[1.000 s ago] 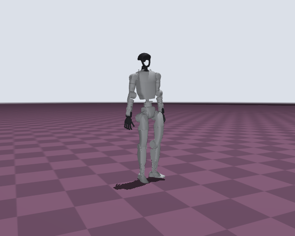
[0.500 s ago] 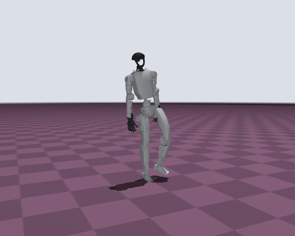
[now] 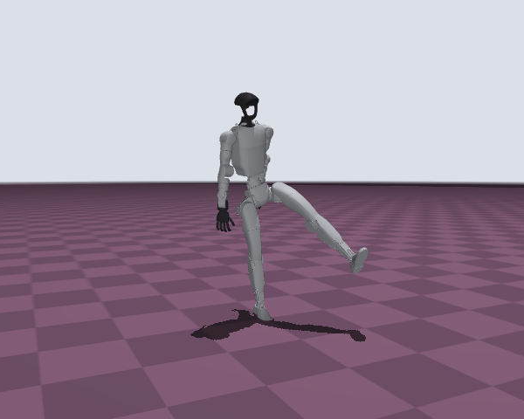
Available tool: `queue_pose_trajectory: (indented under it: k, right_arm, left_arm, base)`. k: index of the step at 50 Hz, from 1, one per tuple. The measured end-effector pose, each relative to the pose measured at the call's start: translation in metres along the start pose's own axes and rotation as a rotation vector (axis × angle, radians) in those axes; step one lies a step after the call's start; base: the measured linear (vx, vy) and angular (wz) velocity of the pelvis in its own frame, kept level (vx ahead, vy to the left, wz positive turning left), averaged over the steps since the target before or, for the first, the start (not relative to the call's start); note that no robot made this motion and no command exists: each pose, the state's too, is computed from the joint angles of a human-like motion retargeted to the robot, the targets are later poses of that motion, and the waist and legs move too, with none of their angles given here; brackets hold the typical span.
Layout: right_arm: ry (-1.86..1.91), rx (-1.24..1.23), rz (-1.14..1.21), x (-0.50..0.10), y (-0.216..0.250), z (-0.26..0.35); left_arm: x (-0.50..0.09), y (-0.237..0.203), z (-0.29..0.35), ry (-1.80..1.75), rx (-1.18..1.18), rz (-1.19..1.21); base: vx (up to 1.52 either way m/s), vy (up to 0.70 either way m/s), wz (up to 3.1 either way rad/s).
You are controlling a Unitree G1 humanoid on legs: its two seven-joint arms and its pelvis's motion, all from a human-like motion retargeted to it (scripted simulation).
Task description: In place motions
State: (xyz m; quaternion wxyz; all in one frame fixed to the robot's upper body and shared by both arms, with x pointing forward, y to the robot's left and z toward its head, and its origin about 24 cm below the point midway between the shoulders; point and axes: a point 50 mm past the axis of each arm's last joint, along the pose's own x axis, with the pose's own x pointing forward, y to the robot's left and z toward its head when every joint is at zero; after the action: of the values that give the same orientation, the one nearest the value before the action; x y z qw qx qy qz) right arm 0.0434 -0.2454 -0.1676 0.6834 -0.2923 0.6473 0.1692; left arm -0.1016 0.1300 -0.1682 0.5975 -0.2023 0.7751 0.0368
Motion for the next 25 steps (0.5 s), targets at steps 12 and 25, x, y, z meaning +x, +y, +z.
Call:
queue_pose_trajectory:
  k: [12,25]
  right_arm:
    - [0.029,0.080,0.012,-0.001,0.011,-0.016]
    - [0.100,0.180,0.015,-0.004,0.027,-0.036]
  left_arm:
    - [-0.009,0.022,0.039,-0.125,0.054,0.088]
    - [-0.036,0.021,0.141,-0.446,0.098,0.130]
  base:
    - [0.10,-0.02,0.83]
    - [0.06,0.06,0.98]
